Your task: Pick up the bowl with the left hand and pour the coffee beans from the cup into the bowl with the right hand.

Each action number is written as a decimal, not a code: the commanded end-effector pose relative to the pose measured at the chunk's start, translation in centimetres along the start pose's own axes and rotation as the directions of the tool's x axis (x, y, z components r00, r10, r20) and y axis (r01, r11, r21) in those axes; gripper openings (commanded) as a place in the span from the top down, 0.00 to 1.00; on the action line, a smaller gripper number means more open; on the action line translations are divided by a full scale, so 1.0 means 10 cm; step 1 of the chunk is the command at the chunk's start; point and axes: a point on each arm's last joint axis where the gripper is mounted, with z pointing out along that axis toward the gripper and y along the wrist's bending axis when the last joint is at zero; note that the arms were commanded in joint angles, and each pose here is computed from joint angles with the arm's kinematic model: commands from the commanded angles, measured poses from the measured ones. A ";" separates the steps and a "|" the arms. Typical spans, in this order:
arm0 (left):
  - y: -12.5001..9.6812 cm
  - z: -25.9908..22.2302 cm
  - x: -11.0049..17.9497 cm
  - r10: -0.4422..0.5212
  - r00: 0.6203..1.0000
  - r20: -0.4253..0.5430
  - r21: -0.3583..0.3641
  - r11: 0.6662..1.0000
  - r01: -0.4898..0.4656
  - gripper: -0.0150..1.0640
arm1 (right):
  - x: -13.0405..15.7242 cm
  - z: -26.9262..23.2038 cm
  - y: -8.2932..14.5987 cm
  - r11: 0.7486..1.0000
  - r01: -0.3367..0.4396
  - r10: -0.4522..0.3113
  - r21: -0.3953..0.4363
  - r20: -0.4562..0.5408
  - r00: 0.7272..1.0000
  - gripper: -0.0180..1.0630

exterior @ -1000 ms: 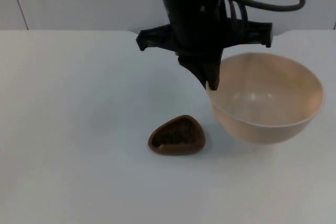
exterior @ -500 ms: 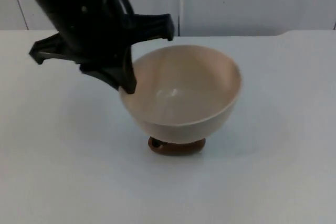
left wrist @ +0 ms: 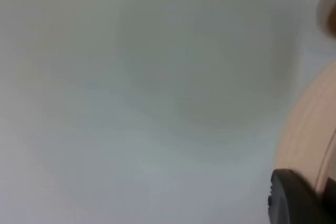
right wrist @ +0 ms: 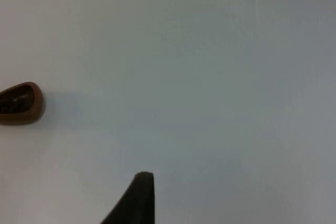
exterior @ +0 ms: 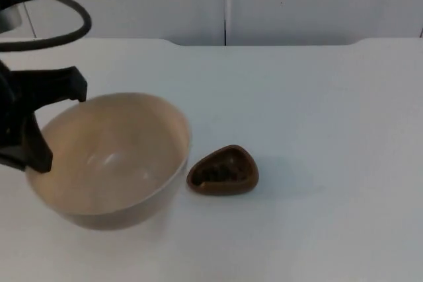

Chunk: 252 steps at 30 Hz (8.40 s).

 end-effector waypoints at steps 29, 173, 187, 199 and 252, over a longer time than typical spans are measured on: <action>-0.06 -0.01 0.10 0.144 0.990 0.010 0.027 0.989 -0.144 0.99 | -0.09 -0.05 0.02 1.000 -0.011 0.012 -0.016 0.076 0.997 0.01; -0.27 0.03 0.18 0.226 0.974 0.024 0.065 0.972 -0.227 0.99 | -0.22 4.48 2.51 0.930 0.191 -0.363 -0.313 -0.708 0.606 0.28; -0.28 0.03 0.19 0.219 0.975 0.024 0.070 0.973 -0.220 0.99 | -0.22 4.48 2.51 0.930 0.191 -0.363 -0.313 -0.708 0.606 0.76; -0.28 0.03 0.19 0.219 0.975 0.024 0.070 0.973 -0.220 0.99 | -0.29 4.44 2.50 0.931 0.191 -0.362 -0.313 -0.706 0.609 0.98; -0.32 -0.02 0.08 0.259 0.964 0.055 0.052 0.964 -0.262 0.99 | -2.27 2.59 1.70 0.888 0.290 -0.442 -0.357 -0.491 0.750 0.98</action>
